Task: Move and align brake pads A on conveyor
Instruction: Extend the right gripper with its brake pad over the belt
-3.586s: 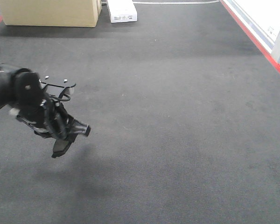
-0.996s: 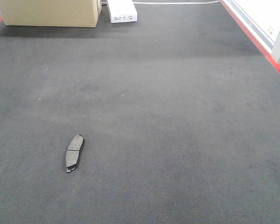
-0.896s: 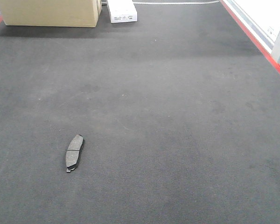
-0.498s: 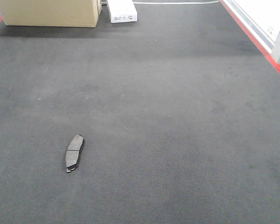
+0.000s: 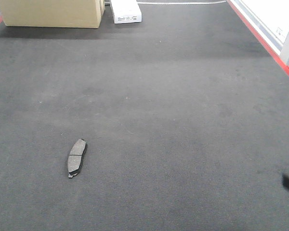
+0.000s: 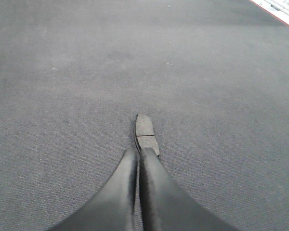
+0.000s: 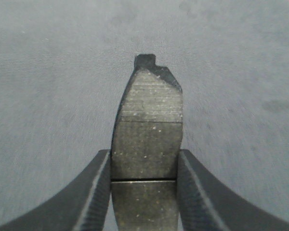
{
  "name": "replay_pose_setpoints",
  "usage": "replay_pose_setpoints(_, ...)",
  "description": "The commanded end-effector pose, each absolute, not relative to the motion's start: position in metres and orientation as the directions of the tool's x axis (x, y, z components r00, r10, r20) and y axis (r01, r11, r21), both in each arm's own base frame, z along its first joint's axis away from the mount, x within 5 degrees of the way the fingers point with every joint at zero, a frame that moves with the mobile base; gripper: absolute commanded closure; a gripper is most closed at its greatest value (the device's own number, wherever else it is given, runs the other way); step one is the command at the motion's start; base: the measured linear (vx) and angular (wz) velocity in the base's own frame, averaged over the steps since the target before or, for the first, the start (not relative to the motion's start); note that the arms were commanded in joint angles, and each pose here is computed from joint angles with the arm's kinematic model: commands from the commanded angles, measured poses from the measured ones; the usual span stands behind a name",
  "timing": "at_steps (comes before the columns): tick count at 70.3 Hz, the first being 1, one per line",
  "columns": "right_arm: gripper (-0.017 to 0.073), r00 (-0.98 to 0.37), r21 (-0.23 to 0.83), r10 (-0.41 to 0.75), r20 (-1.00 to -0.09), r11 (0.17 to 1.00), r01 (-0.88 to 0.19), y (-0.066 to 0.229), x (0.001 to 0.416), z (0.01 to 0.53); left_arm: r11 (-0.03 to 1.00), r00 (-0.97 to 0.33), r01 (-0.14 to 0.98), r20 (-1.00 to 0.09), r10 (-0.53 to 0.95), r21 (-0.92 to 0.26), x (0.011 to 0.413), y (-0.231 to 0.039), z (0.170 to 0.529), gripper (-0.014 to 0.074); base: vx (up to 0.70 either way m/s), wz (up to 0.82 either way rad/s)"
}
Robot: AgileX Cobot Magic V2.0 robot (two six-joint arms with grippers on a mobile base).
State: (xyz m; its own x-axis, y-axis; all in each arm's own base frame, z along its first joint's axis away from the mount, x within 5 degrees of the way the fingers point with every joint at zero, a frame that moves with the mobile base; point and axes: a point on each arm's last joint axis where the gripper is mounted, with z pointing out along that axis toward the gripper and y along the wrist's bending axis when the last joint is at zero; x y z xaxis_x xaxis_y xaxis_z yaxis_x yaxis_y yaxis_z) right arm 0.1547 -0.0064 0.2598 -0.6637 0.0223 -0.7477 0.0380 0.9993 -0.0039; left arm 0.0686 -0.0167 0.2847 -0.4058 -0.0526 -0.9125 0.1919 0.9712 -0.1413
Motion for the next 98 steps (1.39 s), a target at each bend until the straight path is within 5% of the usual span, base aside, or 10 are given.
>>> replay_pose_setpoints(1, 0.0559, -0.607, -0.014, 0.006, -0.795, 0.999, 0.029, -0.008, 0.193, 0.278, 0.965, -0.339, 0.217, -0.938, -0.069, -0.149, 0.071, -0.019, 0.296, 0.0599, 0.00, 0.00)
replay_pose_setpoints(13, 0.0555, -0.635, -0.001, -0.004, -0.772, 1.000, -0.006, 0.000, 0.249, 0.270, 0.965, -0.339, 0.217, -0.938, -0.069, -0.149, 0.071, -0.019, 0.296, 0.0599, 0.00, 0.00)
replay_pose_setpoints(27, 0.0549, -0.706, 0.069, -0.040, -0.707, 0.990, -0.126, 0.049, 0.300, 0.256, 0.965, -0.339, 0.217, -0.938, -0.069, -0.149, 0.071, -0.019, 0.296, 0.0599, 0.00, 0.00)
replay_pose_setpoints(41, 0.0541, -0.792, 0.162, 0.013, -0.611, 0.981, -0.109, 0.074, 0.331, 0.232, 0.965, -0.339, 0.217, -0.938, -0.069, -0.149, 0.071, -0.019, 0.296, 0.0599, 0.00, 0.00)
replay_pose_setpoints(85, 0.0519, -0.893, 0.228, 0.090, -0.441, 0.973, -0.015, 0.082, 0.351, 0.171, 0.965, -0.339, 0.217, -0.938, -0.069, -0.149, 0.071, -0.019, 0.296, 0.0599, 0.00, 0.00)
replay_pose_setpoints(98, 0.0431, -0.896, 0.235, 0.096, -0.434, 0.972, -0.009, 0.082, 0.350, 0.171, 0.965, -0.339, 0.217, -0.938, -0.069, -0.149, 0.071, -0.019, 0.296, 0.0599, 0.00, 0.00)
